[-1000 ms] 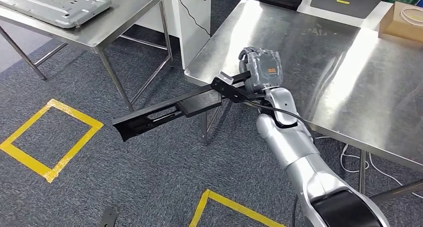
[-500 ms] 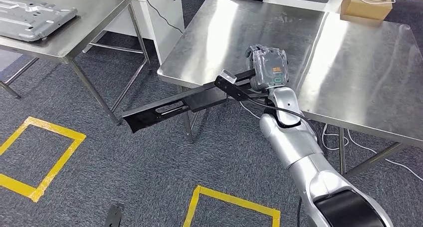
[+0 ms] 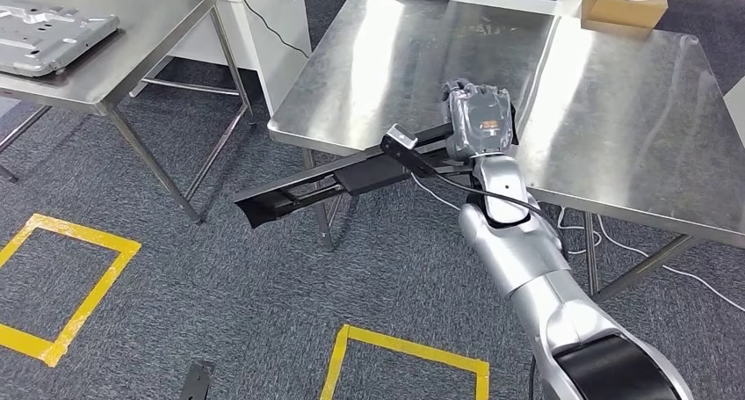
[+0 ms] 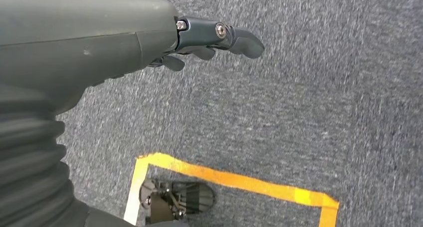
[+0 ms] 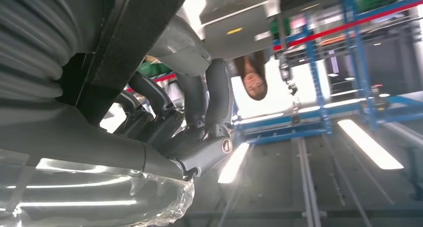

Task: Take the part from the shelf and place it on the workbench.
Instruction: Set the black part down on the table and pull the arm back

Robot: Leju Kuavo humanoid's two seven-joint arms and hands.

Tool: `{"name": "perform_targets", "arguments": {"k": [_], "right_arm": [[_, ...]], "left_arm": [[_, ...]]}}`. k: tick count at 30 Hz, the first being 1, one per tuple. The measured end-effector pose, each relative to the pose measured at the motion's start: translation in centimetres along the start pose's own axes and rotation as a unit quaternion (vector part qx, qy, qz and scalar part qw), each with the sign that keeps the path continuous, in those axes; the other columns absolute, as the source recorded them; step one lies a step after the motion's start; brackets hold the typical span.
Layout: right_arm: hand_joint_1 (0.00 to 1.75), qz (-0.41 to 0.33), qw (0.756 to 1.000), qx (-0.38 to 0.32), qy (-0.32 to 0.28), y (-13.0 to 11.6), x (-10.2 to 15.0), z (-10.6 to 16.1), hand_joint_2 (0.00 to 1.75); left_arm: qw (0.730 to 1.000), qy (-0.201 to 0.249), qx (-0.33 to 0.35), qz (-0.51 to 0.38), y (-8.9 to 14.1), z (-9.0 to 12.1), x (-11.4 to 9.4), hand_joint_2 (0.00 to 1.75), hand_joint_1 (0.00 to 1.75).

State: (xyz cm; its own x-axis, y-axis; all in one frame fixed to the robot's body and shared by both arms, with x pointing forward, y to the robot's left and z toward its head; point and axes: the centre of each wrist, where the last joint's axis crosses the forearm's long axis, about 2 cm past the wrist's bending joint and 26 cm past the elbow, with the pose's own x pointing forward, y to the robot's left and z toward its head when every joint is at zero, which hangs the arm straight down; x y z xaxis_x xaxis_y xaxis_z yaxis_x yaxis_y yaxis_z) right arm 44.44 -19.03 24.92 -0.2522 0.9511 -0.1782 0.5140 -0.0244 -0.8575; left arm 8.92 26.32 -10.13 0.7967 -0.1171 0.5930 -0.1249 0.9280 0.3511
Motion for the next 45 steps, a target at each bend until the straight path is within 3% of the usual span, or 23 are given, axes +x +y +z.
{"name": "perform_targets", "arguments": {"k": [8,18,26,32,40,45], "right_arm": [[1.75,0.059,0.996,0.032,0.061,0.3,-6.5,-1.1,1.75],[1.75,0.111,0.982,0.079,0.133,1.0,-14.3,0.3,1.75],[1.75,0.135,0.973,0.091,0.164,0.9,-17.2,1.3,1.75],[1.75,0.158,0.967,0.080,0.182,-0.8,-20.6,0.9,1.75],[1.75,0.172,0.964,0.076,0.188,-1.4,-21.8,1.0,1.75],[1.75,0.182,0.962,0.063,0.192,-3.3,-22.9,-0.5,1.75]], "left_arm": [[1.000,0.001,0.002,0.008,0.2,0.0,-0.2,1.75,0.00],[1.000,0.000,0.006,0.013,0.4,0.0,-0.5,1.75,0.00],[1.000,-0.002,0.004,0.010,0.4,0.0,-0.4,1.75,0.00],[1.000,-0.003,0.002,0.006,0.4,-0.1,-0.3,1.75,0.00],[1.000,-0.002,0.001,0.006,0.4,-0.1,-0.2,1.75,0.00],[1.000,0.006,0.003,0.006,0.5,-0.1,-0.2,1.75,0.00]]}}
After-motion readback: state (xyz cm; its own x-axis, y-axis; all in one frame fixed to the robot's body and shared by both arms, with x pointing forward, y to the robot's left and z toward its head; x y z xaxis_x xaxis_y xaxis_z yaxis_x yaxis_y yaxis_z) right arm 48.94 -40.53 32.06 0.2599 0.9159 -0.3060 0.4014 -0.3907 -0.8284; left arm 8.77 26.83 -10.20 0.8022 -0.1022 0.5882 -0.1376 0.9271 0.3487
